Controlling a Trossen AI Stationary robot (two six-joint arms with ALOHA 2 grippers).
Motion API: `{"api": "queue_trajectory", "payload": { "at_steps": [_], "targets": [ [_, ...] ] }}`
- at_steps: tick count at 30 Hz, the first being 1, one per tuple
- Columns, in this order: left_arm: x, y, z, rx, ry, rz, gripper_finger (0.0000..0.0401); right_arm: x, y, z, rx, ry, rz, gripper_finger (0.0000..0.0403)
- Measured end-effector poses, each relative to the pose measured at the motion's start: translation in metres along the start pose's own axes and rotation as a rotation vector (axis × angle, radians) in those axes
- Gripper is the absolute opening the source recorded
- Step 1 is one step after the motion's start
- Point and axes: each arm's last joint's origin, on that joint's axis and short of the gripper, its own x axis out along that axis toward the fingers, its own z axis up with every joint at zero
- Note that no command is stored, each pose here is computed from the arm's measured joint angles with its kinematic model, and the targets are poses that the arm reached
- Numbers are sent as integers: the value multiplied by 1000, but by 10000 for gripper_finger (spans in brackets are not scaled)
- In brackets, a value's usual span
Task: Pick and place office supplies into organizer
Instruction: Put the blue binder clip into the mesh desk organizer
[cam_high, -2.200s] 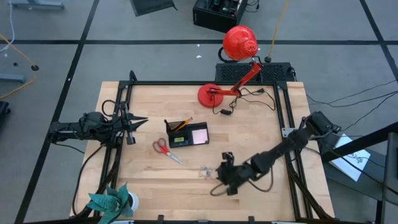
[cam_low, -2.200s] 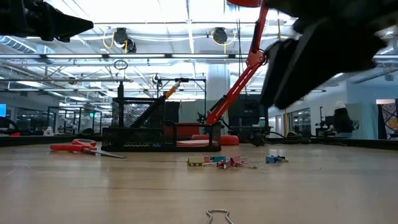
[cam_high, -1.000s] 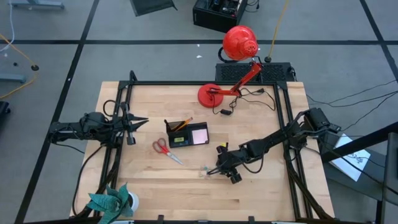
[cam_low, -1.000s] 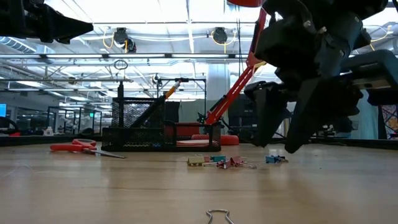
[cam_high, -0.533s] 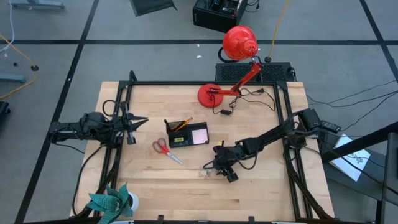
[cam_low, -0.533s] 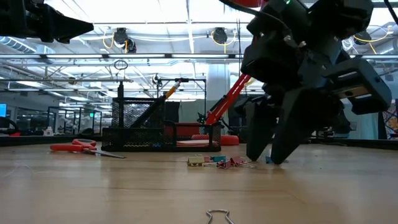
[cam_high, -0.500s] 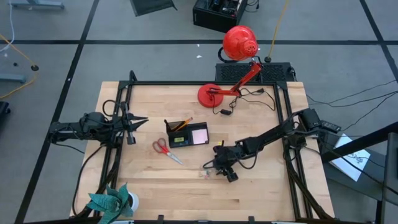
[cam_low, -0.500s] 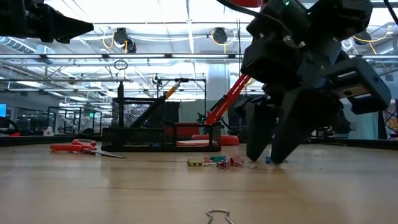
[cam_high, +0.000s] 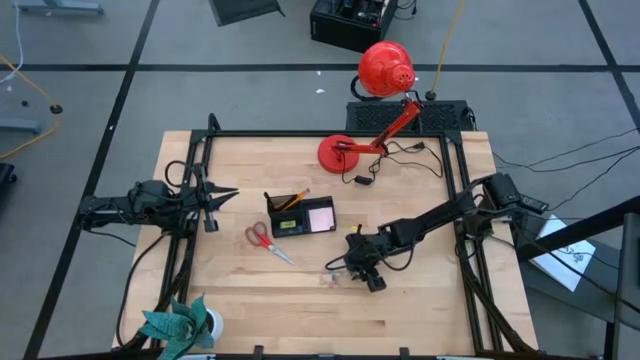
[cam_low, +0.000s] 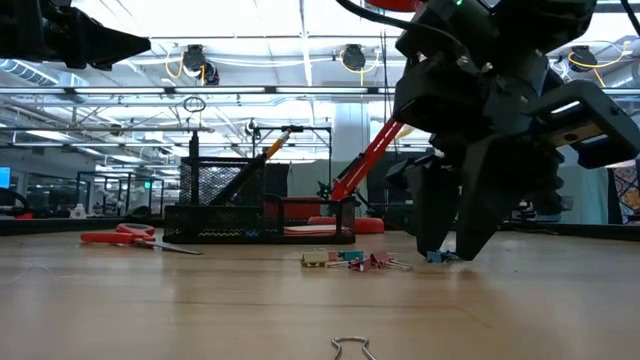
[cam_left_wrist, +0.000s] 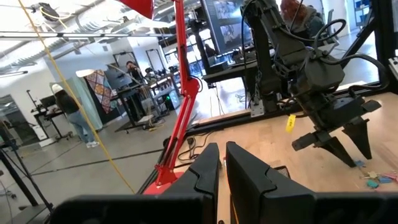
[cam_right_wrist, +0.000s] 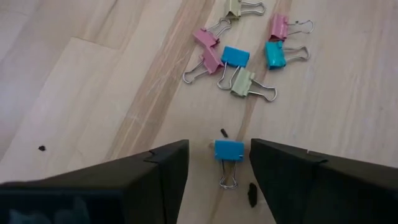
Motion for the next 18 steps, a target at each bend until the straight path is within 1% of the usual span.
{"api": "queue_trajectory", "payload": {
  "at_steps": [5,10,18],
  "targets": [
    [0,0,0,-3,-2,1,35,1,2,3,-17,-26,-23,154],
    [0,0,0,-4,-2,1,35,1,3,2,-29,-19,-47,147],
    [0,0,0,-4,-2,1,35,2,4,2,-29,-15,-68,109]
  ]
}}
